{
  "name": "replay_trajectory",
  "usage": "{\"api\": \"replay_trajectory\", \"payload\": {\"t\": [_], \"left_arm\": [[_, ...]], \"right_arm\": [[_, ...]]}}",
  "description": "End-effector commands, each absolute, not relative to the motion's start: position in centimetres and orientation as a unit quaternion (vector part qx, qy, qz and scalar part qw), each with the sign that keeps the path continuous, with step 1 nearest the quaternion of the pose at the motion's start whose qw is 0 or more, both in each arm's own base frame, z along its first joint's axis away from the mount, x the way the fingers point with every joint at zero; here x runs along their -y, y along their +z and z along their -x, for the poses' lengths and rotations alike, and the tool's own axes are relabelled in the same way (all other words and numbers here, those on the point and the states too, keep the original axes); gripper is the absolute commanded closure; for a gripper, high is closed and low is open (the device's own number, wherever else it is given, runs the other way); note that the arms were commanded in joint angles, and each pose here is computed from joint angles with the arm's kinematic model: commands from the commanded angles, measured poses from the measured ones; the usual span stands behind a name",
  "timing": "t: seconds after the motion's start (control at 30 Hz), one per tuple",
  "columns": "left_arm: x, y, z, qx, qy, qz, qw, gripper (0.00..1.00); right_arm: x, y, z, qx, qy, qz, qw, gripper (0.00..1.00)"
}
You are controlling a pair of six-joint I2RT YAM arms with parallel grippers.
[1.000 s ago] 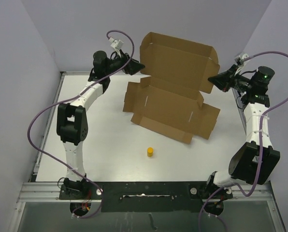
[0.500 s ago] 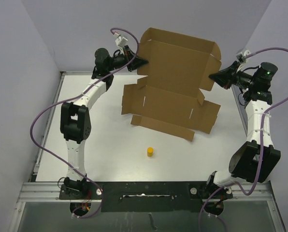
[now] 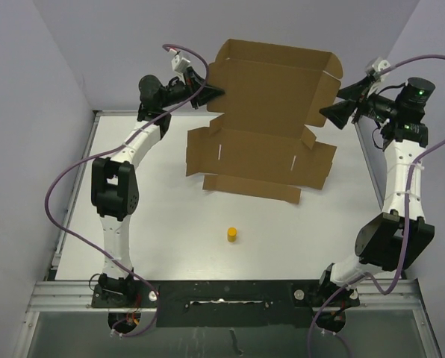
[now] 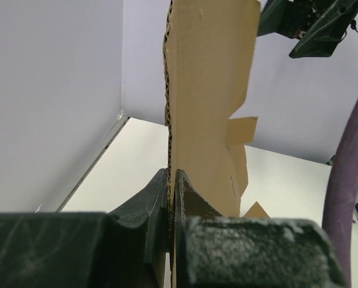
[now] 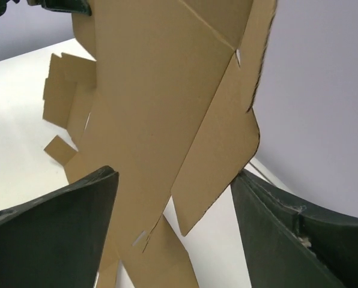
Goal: Fold the paper box
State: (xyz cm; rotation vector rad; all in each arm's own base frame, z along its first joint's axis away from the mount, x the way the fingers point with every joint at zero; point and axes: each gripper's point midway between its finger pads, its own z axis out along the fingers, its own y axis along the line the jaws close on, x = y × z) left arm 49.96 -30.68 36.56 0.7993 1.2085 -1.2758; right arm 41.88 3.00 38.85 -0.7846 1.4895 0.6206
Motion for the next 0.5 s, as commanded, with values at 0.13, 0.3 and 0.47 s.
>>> {"api": "replay_trajectory", "payload": {"t": [0.13, 0.3, 0.47], "left_arm": [[30.5, 39.0, -48.5, -0.465, -0.539, -0.377, 0.592, 1.00], [30.5, 39.0, -48.0, -0.461, -0.540, -0.386, 0.588, 1.00], [30.5, 38.9, -47.9, -0.459, -0.542, -0.390, 0.586, 1.00]], "right_arm": [[-2.4, 41.7, -45.1, -0.626, 0.230, 0.350, 0.658, 0.02], [-2.2, 44.0, -45.8, -0.608, 0.216, 0.365, 0.671, 0.00], [-2.4, 45.5, -46.1, -0.599, 0.213, 0.368, 0.678, 0.01]]}}
